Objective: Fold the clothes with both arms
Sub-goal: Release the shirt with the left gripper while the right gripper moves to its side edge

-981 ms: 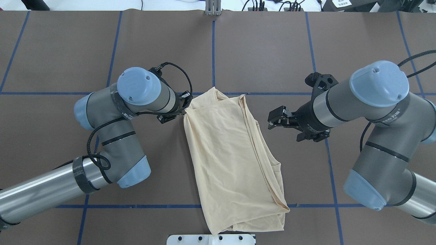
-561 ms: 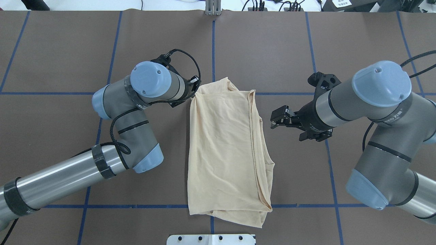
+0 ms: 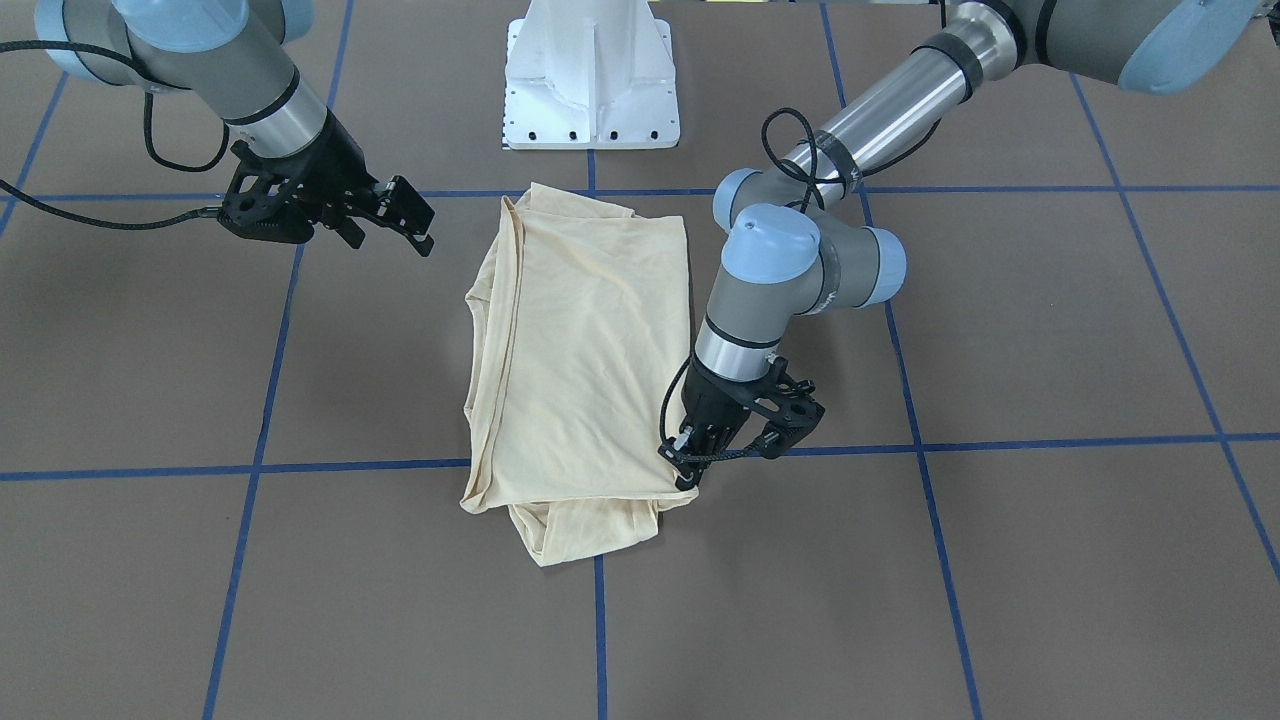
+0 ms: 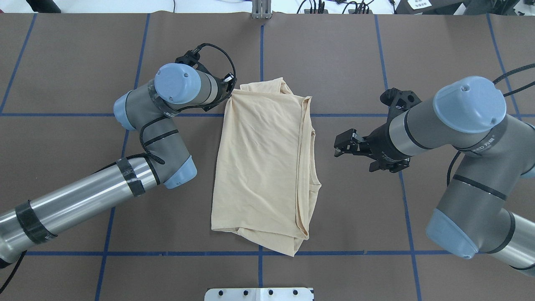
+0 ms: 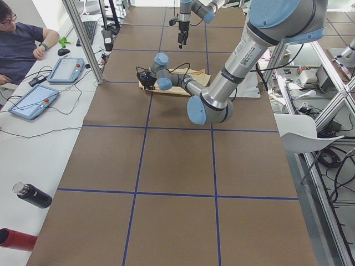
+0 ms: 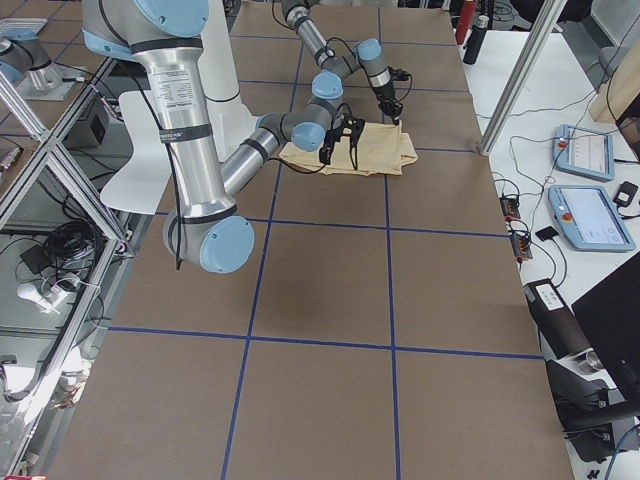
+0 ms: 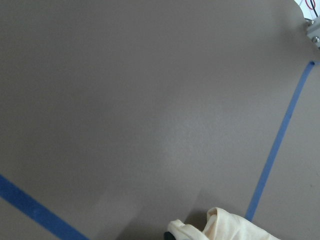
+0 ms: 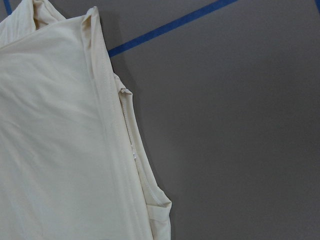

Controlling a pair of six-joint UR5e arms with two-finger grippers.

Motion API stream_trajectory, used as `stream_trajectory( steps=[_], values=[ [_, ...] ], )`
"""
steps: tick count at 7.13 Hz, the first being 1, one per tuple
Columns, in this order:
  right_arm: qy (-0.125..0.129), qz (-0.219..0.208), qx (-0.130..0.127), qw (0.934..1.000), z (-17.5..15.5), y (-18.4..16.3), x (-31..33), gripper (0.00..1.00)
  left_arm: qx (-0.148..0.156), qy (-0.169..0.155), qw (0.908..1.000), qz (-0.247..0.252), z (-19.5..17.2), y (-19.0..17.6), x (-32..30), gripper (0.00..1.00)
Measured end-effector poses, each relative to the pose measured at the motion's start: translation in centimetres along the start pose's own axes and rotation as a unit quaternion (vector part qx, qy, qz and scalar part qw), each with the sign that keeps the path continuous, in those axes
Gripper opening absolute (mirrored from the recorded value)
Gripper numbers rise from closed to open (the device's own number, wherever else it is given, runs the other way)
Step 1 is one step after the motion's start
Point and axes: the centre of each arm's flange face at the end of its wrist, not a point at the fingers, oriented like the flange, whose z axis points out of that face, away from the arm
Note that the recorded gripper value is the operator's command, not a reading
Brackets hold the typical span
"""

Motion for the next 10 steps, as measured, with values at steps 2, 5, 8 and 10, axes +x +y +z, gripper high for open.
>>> stream_trajectory(
  steps=[2,5,8,10],
  values=[
    [0.000,-0.001,0.003,1.0000,0.0,0.0,0.0,1.00,0.015,-0.004,0.9998,0.012,0.2,-2.6,-0.5,1.00],
    [0.002,-0.014,0.014,0.9998,1.2,1.4,-0.8,1.00,-0.001,0.000,0.9985,0.056,-2.6,-5.7,-1.8,1.00],
    [0.028,-0.093,0.058,0.9935,6.8,7.3,-4.5,1.00,-0.023,-0.005,0.9964,0.081,-7.5,-6.7,-5.6,1.00],
    [0.071,-0.163,0.068,0.9818,10.3,10.0,-7.0,1.00,-0.025,-0.010,0.9944,0.102,-10.4,-6.6,-6.7,1.00]
  ],
)
